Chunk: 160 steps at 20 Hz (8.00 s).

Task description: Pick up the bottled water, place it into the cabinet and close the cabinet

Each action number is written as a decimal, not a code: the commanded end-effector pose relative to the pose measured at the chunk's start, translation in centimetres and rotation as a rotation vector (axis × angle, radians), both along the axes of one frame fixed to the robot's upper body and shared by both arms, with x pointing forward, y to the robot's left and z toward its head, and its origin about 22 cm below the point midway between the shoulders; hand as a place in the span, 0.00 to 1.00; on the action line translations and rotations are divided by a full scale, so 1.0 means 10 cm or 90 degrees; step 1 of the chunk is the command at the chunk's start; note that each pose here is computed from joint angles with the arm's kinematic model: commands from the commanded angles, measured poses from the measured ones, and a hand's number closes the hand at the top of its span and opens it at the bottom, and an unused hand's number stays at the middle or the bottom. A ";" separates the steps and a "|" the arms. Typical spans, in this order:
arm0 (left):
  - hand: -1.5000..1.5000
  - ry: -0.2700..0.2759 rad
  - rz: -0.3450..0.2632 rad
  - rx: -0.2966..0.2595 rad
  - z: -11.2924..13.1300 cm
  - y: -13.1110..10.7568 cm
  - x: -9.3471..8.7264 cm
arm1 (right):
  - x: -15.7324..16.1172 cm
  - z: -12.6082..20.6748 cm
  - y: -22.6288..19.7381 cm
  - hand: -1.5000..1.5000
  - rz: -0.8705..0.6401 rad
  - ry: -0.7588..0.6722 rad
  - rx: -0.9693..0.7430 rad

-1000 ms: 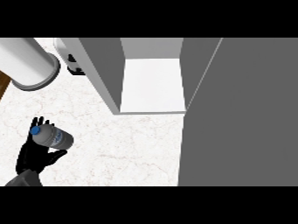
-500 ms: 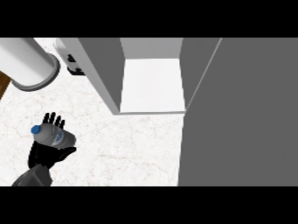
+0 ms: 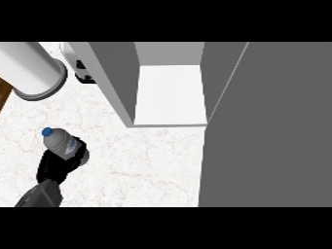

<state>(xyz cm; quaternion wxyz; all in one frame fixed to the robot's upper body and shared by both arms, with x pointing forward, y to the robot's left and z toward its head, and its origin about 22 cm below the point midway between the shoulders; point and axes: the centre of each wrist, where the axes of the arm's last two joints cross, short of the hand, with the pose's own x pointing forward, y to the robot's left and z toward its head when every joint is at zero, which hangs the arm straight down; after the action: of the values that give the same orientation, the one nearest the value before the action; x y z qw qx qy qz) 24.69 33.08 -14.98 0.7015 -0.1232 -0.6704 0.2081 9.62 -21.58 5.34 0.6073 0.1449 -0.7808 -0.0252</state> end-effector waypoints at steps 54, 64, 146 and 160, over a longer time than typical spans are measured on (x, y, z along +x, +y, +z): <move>1.00 -0.143 -0.160 0.080 1.91 -1.93 0.83 | 0.05 -0.06 0.20 0.00 0.014 0.016 0.020; 1.00 -0.185 -0.097 0.226 2.17 -2.26 1.05 | 0.17 -0.05 0.25 0.00 0.038 0.006 0.038; 0.00 -0.276 -0.078 0.209 1.95 -1.68 0.75 | 0.16 -0.09 0.21 0.00 0.034 0.013 0.017; 0.00 -0.290 -0.102 0.117 2.29 -1.75 -0.27 | -0.10 0.04 0.30 0.00 0.034 0.003 -0.002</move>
<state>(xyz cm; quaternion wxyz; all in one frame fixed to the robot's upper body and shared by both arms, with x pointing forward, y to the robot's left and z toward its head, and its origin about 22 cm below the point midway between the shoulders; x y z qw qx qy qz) 24.33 15.84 6.40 0.5538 -0.1364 -0.8198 0.0517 9.22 -19.05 5.08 0.6134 0.1637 -0.7725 -0.0118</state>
